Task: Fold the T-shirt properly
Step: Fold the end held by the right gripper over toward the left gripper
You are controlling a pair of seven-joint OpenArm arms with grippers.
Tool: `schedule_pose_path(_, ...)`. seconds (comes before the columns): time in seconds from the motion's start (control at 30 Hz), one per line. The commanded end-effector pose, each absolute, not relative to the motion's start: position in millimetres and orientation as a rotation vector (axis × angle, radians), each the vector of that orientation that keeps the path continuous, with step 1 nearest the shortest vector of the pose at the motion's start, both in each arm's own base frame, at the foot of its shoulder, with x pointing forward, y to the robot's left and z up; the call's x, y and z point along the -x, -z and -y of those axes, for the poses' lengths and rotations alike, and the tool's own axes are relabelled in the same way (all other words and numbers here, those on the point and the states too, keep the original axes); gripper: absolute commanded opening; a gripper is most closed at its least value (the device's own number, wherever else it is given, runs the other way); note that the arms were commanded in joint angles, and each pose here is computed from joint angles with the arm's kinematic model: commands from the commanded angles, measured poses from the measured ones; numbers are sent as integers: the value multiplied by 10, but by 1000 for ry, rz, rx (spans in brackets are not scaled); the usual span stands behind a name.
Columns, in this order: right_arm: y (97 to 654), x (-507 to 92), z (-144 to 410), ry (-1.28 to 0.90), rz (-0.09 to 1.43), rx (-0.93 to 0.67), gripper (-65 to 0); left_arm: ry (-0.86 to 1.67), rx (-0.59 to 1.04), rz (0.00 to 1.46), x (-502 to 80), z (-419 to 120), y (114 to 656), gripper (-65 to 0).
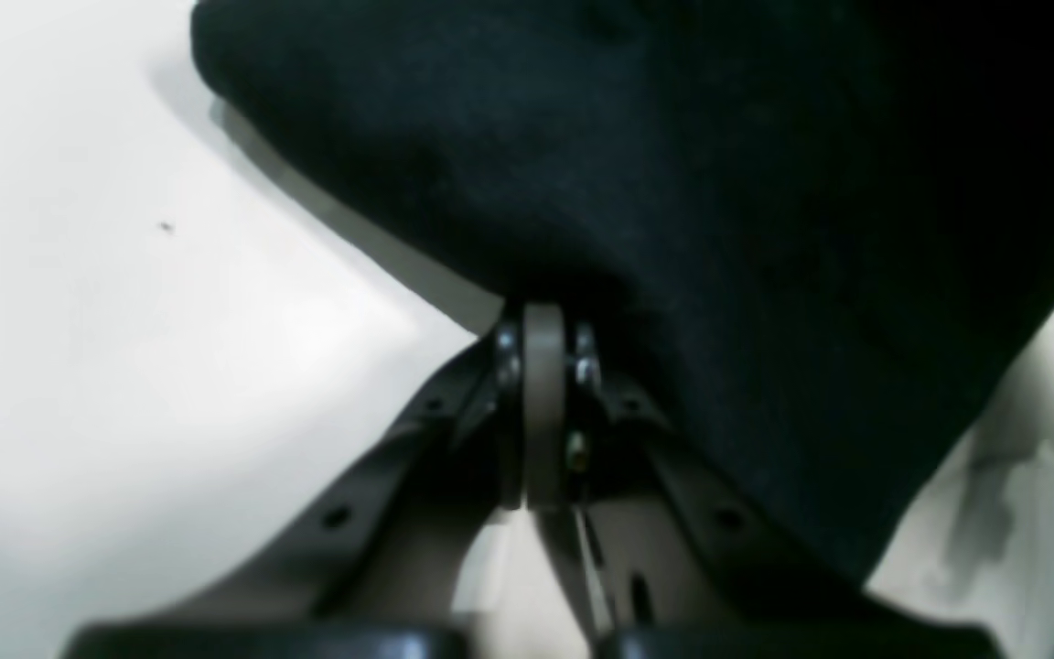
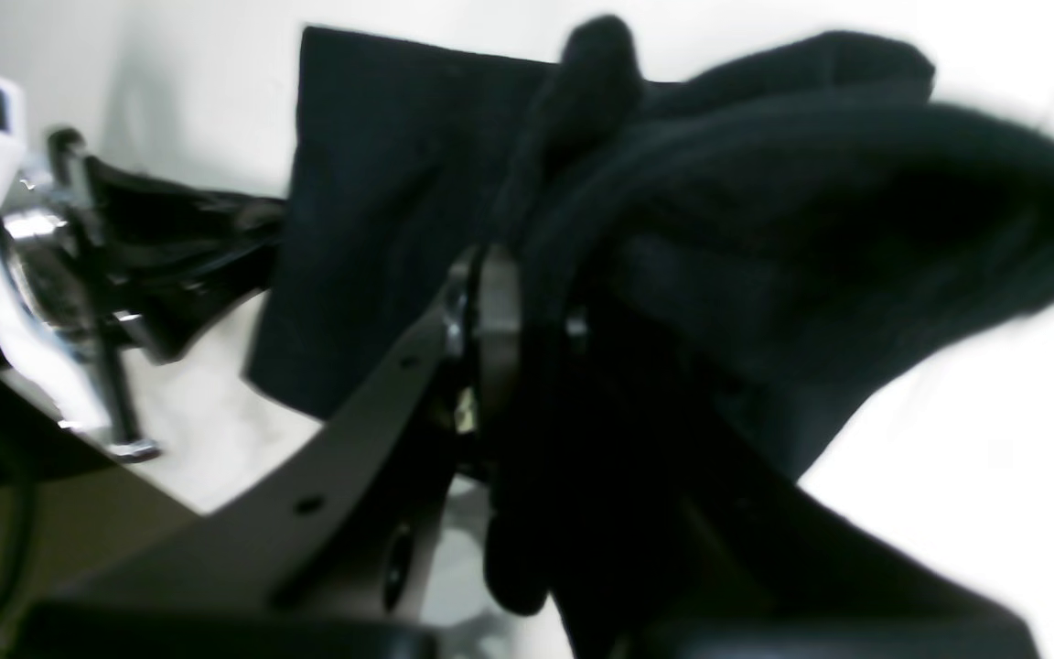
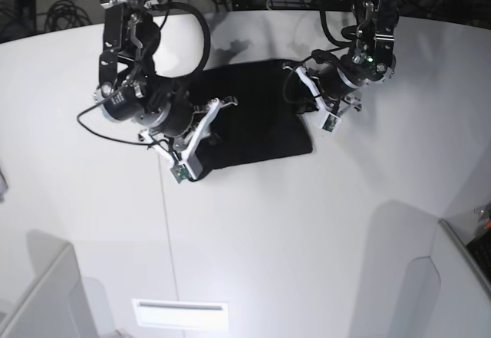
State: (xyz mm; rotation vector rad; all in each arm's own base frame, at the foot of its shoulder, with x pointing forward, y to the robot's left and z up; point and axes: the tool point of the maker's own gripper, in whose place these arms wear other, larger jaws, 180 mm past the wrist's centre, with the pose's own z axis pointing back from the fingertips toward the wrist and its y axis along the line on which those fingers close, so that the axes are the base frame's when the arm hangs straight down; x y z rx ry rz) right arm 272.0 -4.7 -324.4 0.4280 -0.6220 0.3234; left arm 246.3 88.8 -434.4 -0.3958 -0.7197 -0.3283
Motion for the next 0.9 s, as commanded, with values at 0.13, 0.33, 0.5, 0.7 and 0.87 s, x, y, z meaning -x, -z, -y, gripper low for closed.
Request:
schedule_pose_path(0.13, 3068, -2728, -252, -366, 672, -492, -650, 349, 363, 672, -2394, -947, 4416, -650)
schedule_pose_path(0.33, 3073, -2690, -355, -390, 660, -501, -650, 349, 361, 672, -2396, -958, 4416, -650)
schedule_pose_path(0.5, 3117, -2674, -338, -391, 649, -495, -650, 344, 360, 677, -2400, -971, 4400, -650)
schedule_pose_path(0.7, 3157, -2629, -418, -431, 644, -501, -650, 342, 367, 676, -2384, -958, 4398, -650)
schedule_pose_path(0.87, 3335, -2679, -449, -415, 621, -505, -650, 337, 364, 675, -2378, -978, 4402, -650)
